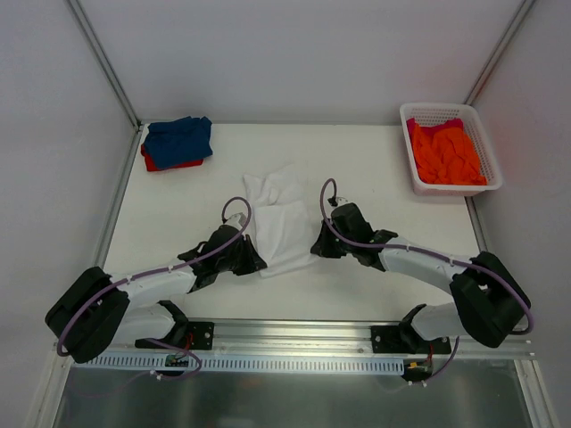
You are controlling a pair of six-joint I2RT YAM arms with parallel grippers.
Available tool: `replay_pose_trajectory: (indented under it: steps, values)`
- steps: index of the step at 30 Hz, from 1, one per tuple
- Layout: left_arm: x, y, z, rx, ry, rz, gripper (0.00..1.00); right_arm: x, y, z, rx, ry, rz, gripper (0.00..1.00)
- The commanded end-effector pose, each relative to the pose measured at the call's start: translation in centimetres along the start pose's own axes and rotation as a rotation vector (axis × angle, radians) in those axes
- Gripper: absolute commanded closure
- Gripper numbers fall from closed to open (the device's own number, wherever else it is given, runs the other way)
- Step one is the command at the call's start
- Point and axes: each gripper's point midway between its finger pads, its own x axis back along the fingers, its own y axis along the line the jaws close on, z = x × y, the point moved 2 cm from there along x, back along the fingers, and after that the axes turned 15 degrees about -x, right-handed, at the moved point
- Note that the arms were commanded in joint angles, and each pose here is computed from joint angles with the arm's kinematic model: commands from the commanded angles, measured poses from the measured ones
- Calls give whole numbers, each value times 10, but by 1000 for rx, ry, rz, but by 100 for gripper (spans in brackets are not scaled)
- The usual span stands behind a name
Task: Fold and stack the t-shirts
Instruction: Fold the tshirt
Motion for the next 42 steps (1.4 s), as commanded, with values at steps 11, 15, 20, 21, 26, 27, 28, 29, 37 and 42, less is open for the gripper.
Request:
replay_pose_trajectory:
  steps: [11, 15, 20, 21, 26, 27, 28, 29, 37, 42]
  values:
    - [45, -46, -56, -88, -117, 96, 100, 47, 31, -20, 45, -130, -41, 100]
    - [60, -56, -74, -109, -155, 97, 100, 57, 45, -29, 70, -160, -61, 100]
    - [75, -67, -97, -146, -217, 100, 100, 72, 66, -46, 119, -207, -81, 99]
    - [75, -67, -100, -150, -224, 91, 100, 75, 73, -52, 123, -226, -88, 100]
    - [77, -71, -116, -185, -252, 66, 100, 78, 85, -66, 167, -253, -81, 100]
    - [77, -72, -118, -190, -255, 67, 100, 79, 88, -69, 173, -260, -81, 100]
    - [77, -72, -119, -196, -254, 66, 100, 81, 93, -73, 177, -272, -88, 100]
    - [78, -72, -124, -201, -269, 51, 100, 80, 95, -75, 183, -274, -82, 100]
    - [77, -52, -141, -167, -304, -28, 100, 73, 108, -99, 211, -311, -54, 100]
    - [74, -37, -147, -152, -312, -71, 100, 63, 115, -113, 209, -322, -43, 100]
